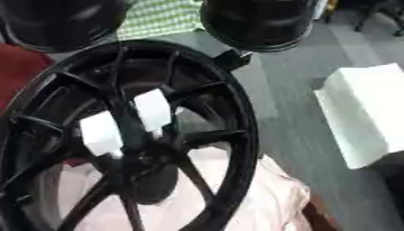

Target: Pull the pin out of the wheel hub.

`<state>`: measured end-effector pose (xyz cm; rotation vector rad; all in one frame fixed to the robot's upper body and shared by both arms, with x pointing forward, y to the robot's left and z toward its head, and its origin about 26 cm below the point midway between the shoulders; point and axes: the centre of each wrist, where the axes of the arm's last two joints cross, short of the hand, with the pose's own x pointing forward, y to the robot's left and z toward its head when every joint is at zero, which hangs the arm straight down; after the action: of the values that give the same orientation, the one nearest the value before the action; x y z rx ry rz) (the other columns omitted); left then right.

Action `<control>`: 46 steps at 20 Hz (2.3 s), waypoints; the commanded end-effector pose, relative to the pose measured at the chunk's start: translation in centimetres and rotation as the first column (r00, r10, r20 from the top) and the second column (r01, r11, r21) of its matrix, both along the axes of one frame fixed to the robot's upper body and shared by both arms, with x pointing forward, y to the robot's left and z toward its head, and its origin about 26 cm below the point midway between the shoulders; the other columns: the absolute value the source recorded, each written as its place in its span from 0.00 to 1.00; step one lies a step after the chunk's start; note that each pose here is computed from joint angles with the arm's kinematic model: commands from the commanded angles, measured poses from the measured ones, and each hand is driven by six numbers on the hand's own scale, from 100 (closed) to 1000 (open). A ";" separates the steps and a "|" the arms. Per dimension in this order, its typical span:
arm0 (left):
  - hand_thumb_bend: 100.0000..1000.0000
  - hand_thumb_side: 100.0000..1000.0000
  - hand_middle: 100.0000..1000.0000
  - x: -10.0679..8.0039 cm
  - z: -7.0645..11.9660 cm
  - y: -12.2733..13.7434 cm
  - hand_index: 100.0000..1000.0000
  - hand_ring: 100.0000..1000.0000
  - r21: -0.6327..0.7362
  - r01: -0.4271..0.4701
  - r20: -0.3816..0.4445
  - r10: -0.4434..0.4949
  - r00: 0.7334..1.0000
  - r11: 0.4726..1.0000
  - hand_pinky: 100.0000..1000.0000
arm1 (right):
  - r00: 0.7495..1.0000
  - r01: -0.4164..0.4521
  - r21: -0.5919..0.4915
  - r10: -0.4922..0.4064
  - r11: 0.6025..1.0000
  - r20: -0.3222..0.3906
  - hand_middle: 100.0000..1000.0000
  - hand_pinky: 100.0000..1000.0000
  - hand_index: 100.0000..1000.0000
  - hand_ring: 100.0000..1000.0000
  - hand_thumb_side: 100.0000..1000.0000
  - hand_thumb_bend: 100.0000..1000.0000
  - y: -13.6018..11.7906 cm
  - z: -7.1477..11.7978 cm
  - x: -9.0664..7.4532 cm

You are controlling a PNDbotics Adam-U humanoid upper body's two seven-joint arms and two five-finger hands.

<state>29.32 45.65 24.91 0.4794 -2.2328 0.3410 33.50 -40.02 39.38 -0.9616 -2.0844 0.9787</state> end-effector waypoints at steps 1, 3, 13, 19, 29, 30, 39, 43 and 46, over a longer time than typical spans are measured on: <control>0.21 0.75 0.68 -0.3 1.2 0.0 0.74 0.72 0.029 -0.001 0.023 0.001 1.000 1.000 0.73 | 0.999 0.007 -0.031 -0.006 0.999 0.040 0.61 0.81 0.69 0.71 0.41 0.00 0.1 1.6 -0.9; 0.21 0.75 0.68 -0.3 1.1 0.0 0.74 0.72 0.027 -0.001 0.020 0.001 1.000 1.000 0.72 | 0.999 0.005 -0.033 -0.004 0.999 0.041 0.61 0.81 0.69 0.71 0.41 0.00 0.2 1.6 -0.9; 0.21 0.75 0.68 -0.2 1.0 -0.1 0.74 0.72 0.019 0.003 0.016 -0.004 1.000 1.000 0.72 | 0.999 -0.007 -0.067 0.009 0.998 0.036 0.62 0.81 0.69 0.71 0.40 0.00 0.9 2.0 -1.0; 0.21 0.75 0.68 -0.2 1.0 -0.1 0.74 0.72 0.023 0.002 0.013 -0.002 1.000 1.000 0.72 | 0.998 -0.051 -0.180 0.055 0.982 0.019 0.65 0.81 0.71 0.74 0.41 0.00 3.1 2.8 -1.6; 0.21 0.76 0.68 -0.2 0.9 -0.2 0.74 0.72 0.028 0.007 0.003 -0.008 1.000 1.000 0.72 | 0.981 -0.195 -0.437 0.179 0.878 -0.079 0.69 0.81 0.74 0.77 0.41 0.04 9.0 3.6 -4.0; 0.21 0.76 0.68 -0.2 0.9 -0.2 0.74 0.72 0.028 0.008 0.003 -0.008 1.000 1.000 0.72 | 0.978 -0.209 -0.456 0.188 0.865 -0.091 0.69 0.81 0.74 0.77 0.41 0.04 9.5 3.7 -4.2; 0.21 0.76 0.68 -0.2 1.0 -0.2 0.74 0.72 0.035 0.007 -0.004 -0.007 1.000 0.999 0.72 | 0.943 -0.332 -0.578 0.246 0.745 -0.224 0.71 0.81 0.75 0.79 0.42 0.08 13.3 3.6 -5.4; 0.21 0.76 0.68 -0.2 0.9 -0.2 0.74 0.72 0.036 0.009 -0.006 -0.008 1.000 0.999 0.72 | 0.918 -0.394 -0.601 0.269 0.695 -0.291 0.72 0.81 0.75 0.79 0.43 0.08 14.6 3.4 -5.7; 0.21 0.76 0.69 -0.2 1.0 -0.2 0.74 0.72 0.036 0.009 -0.007 -0.009 1.000 0.999 0.72 | 0.901 -0.432 -0.611 0.288 0.664 -0.325 0.72 0.81 0.76 0.79 0.43 0.08 15.6 3.5 -5.9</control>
<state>29.39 45.39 24.42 0.4706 -2.2079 0.3275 28.33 -24.50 42.12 -0.6961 -1.7936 2.0321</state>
